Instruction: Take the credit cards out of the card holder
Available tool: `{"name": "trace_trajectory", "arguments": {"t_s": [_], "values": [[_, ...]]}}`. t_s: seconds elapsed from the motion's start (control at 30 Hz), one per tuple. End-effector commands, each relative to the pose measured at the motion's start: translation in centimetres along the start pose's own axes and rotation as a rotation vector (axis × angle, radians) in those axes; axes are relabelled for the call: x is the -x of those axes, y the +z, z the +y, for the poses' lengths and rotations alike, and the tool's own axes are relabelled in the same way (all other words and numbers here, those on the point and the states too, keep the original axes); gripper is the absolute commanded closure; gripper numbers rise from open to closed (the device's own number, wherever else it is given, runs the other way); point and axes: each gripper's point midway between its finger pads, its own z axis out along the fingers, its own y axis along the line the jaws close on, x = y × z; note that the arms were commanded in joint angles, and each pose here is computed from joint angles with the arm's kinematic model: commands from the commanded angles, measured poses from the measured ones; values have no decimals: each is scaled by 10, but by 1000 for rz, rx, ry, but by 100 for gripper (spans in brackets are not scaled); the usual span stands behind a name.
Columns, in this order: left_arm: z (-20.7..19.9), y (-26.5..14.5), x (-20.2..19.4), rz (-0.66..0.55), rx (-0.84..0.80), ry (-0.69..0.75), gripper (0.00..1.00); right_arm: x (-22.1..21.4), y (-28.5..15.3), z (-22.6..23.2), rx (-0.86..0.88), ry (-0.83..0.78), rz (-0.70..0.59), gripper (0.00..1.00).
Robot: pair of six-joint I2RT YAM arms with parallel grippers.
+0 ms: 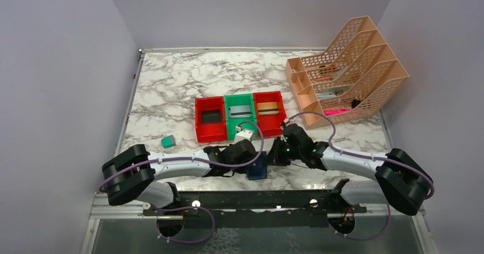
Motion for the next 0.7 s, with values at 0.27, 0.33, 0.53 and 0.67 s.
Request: {"name": "trace_trajectory", "arguments": {"t_s": [0.27,0.33,0.53,0.67], "values": [[-16,-19,18,-68,-93,-24,100,19,-7,-5,-112,-66,-40,64],[-19,-25,23,-85,-113,-30,100,23,-11,-6,-139,-74,-51,56],[-29,-41,36,-126,-175,-41,100,30,-24,6,-113,-111,-75,49],[-38,-49,43,-146,-217,-47,100,26,-28,26,-5,-154,-54,45]]}}
